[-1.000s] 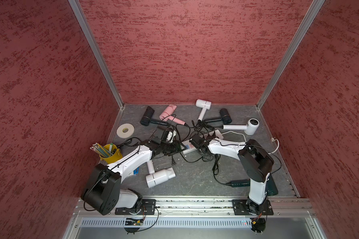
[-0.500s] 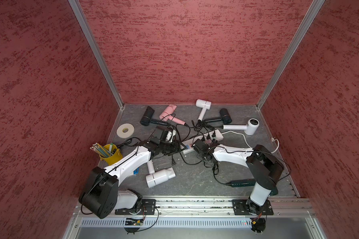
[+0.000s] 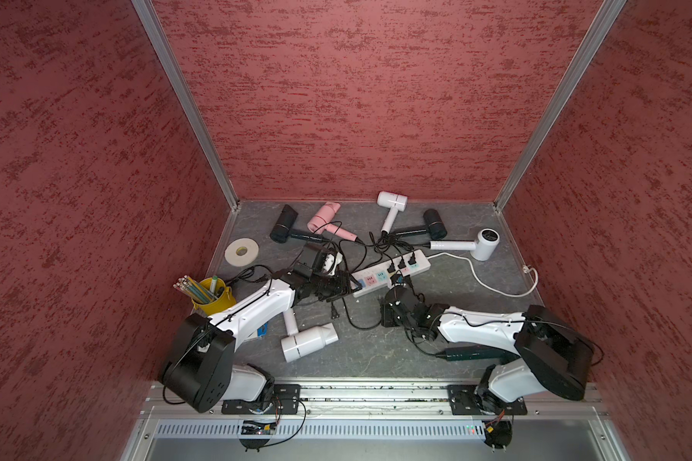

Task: Charge the blow dryers
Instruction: Pick up the plug from the center of the board.

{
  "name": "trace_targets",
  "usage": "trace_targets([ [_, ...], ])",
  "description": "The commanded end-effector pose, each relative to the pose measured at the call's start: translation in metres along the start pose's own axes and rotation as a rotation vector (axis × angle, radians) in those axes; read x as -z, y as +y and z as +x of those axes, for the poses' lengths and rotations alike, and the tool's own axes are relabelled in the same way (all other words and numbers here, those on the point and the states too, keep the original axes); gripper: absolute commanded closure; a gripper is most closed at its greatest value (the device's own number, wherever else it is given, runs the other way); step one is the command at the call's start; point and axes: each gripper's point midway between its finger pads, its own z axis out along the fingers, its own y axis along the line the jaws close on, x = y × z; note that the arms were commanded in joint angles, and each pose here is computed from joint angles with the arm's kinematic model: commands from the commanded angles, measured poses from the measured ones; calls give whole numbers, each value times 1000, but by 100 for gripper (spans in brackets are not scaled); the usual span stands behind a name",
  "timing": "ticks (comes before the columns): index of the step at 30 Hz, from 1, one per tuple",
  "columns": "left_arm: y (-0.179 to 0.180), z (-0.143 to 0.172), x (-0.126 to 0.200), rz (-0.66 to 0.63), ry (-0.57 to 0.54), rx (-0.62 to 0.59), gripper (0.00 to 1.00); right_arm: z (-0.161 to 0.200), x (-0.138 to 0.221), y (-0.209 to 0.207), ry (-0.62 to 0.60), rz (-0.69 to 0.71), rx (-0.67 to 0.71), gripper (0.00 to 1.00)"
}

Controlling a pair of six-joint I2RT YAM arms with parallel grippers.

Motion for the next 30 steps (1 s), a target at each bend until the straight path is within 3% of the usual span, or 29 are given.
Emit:
trace_targets([
  [1,-20,-2,-4,90,19,-13,39,-18,2,35,-75,-162,179,100],
  [12,-25,9,-16,152,95,11,35,-43,31,55,-192,-222,361,100],
  [22,-20,9,-30,189,110,5,36,-33,40,66,-163,-311,388,100],
  [30,-21,14,-34,225,122,10,48,-27,30,61,-117,-278,394,100],
])
